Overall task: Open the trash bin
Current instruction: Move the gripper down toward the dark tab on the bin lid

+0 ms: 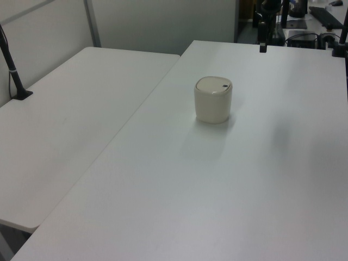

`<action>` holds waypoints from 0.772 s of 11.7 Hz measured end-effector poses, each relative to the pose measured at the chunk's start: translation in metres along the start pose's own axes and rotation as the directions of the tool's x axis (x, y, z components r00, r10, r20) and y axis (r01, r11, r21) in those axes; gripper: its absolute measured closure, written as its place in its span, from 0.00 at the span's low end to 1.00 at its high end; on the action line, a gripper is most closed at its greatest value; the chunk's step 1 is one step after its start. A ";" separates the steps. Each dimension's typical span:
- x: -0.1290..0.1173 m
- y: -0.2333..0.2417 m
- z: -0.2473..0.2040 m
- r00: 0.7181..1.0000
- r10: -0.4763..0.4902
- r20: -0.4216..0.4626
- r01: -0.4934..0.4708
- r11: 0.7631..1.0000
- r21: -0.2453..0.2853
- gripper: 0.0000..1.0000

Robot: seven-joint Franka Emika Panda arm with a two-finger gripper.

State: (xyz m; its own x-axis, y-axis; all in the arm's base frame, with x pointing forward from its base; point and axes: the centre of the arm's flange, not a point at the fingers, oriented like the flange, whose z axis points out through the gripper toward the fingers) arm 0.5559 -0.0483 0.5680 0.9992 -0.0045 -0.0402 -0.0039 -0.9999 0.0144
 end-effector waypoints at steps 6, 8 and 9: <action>0.018 -0.001 0.013 0.999 -0.001 -0.046 0.001 1.000 -0.011 0.86; 0.033 -0.004 0.023 0.996 -0.007 -0.087 0.005 1.000 -0.020 0.99; 0.040 -0.006 0.028 0.994 -0.011 -0.110 0.008 1.000 -0.025 0.99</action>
State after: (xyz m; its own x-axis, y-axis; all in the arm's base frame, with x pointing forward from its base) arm 0.5952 -0.0429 0.5388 0.9975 0.0080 0.0698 0.0053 -0.9992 0.0393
